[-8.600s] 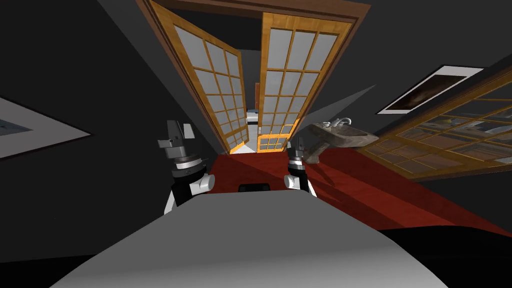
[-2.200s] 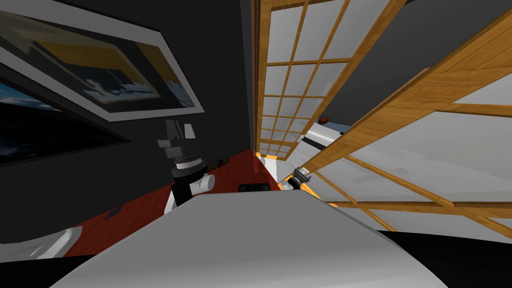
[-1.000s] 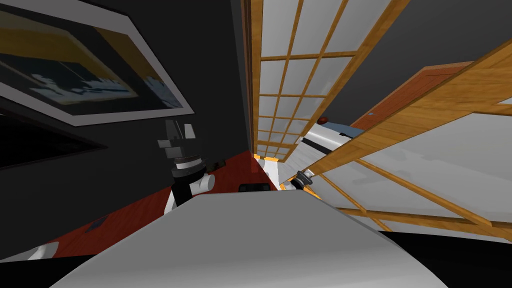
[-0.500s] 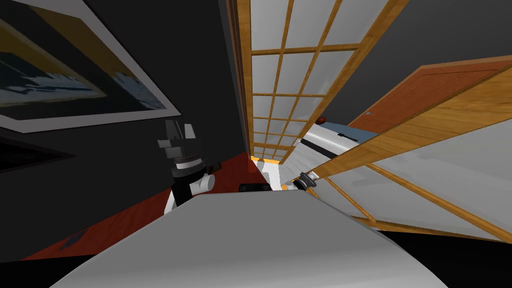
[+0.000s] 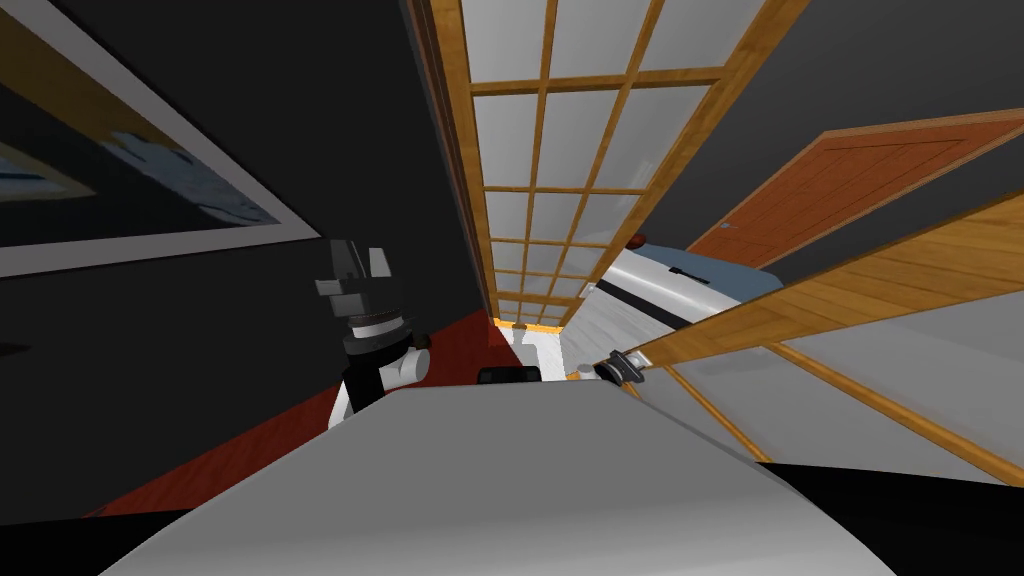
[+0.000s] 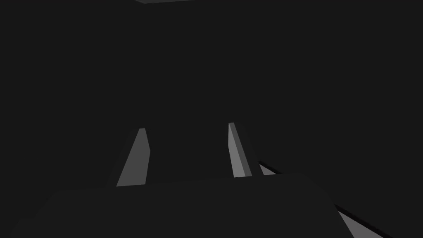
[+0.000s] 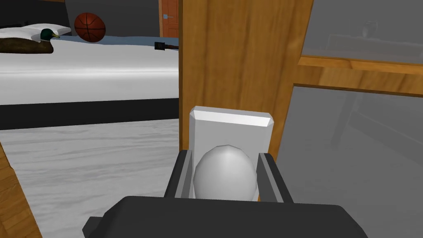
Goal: Push the door open
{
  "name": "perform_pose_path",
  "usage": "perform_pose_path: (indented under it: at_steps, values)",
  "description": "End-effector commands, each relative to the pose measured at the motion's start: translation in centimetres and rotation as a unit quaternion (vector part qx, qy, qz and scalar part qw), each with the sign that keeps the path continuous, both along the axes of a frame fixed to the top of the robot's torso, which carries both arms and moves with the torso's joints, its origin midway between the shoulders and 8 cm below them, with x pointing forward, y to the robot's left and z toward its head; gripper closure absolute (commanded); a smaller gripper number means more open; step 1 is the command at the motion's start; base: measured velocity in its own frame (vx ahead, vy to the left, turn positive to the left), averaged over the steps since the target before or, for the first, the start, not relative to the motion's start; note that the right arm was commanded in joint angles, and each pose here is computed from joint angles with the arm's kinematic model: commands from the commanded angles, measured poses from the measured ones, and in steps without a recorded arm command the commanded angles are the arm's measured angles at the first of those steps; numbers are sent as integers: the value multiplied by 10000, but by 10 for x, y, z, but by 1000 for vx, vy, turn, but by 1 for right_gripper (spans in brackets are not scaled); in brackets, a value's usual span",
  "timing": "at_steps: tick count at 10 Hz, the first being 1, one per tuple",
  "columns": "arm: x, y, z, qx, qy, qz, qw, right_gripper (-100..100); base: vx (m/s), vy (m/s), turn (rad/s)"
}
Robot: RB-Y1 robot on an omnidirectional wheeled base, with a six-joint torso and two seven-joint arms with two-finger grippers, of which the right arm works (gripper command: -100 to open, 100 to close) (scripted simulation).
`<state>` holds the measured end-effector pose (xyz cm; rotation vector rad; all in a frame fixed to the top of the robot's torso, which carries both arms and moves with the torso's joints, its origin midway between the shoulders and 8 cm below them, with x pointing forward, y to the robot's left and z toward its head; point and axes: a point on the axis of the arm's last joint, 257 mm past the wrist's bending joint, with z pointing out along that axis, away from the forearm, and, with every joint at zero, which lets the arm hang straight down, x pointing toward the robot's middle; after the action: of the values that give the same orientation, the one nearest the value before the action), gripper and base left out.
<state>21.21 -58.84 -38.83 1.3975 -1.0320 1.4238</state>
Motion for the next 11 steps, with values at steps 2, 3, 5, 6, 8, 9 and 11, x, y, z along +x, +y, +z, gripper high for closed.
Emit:
perform_pose_path:
  at_steps: [2, 3, 5, 6, 8, 9, 11]
  values:
    - [-26, -12, -1, -5, 8, -345, 9994, 100, 176, -133, -80]
    - [-33, -15, -2, 24, -2, -452, 9990, 100, 192, -142, -80]
    - [-45, -18, -6, 81, -17, -627, 9980, 100, 174, -123, -70]
    - [-50, -19, -7, 107, -23, -697, 9975, 100, 138, -136, -34]
    - [-48, -17, -7, 128, -27, -680, 9976, 100, 114, -89, -44]
    - [-62, -26, -5, 88, -37, -867, 9962, 100, 65, -119, -5]
    - [-75, -31, -4, 82, -40, -1039, 9945, 100, 101, -161, -12]
